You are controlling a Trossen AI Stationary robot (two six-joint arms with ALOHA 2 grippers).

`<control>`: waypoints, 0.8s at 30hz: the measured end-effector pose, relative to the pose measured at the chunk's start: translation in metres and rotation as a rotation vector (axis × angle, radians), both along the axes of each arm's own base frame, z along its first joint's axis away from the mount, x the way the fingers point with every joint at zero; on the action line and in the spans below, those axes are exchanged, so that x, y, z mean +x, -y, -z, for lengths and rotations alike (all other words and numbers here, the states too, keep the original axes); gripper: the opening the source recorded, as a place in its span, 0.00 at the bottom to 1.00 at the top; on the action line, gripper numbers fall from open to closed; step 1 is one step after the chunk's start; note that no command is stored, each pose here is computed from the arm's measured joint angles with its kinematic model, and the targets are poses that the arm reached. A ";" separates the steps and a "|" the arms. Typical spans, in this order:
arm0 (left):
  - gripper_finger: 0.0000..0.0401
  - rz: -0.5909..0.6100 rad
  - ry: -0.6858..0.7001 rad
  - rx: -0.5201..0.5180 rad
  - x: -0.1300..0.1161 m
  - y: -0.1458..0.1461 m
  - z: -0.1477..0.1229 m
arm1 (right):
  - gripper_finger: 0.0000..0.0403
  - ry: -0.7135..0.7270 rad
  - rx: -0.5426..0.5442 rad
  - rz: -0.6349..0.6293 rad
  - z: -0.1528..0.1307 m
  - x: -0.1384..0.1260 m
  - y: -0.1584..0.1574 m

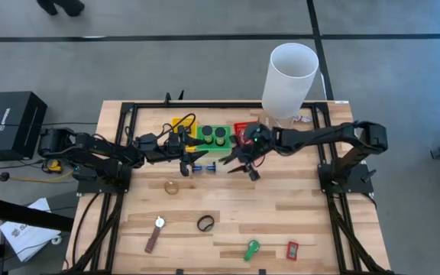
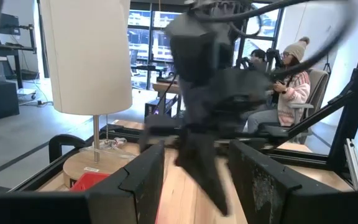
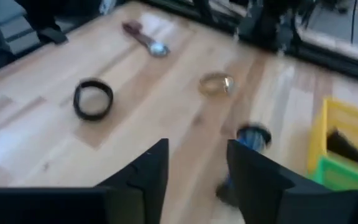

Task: Pick & Place Office items
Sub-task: Put the blue hourglass into the green basket

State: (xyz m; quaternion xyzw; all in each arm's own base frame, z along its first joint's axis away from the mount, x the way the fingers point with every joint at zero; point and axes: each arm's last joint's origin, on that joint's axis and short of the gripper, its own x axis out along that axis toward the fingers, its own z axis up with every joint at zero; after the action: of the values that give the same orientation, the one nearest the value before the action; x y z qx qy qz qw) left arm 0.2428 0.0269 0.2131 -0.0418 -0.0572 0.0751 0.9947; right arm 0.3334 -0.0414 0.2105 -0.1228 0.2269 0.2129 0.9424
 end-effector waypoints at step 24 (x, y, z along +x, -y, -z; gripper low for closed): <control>0.51 0.078 -0.518 0.019 -0.007 0.044 0.049 | 0.55 -0.155 -0.105 0.164 0.079 0.032 -0.023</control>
State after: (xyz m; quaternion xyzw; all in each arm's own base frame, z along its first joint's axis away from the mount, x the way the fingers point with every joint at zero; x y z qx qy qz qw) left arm 0.2359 -0.0172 0.1639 -0.0139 0.2005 0.0445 0.9786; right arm 0.3649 -0.0180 0.1313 -0.1362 0.3194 0.1317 0.9285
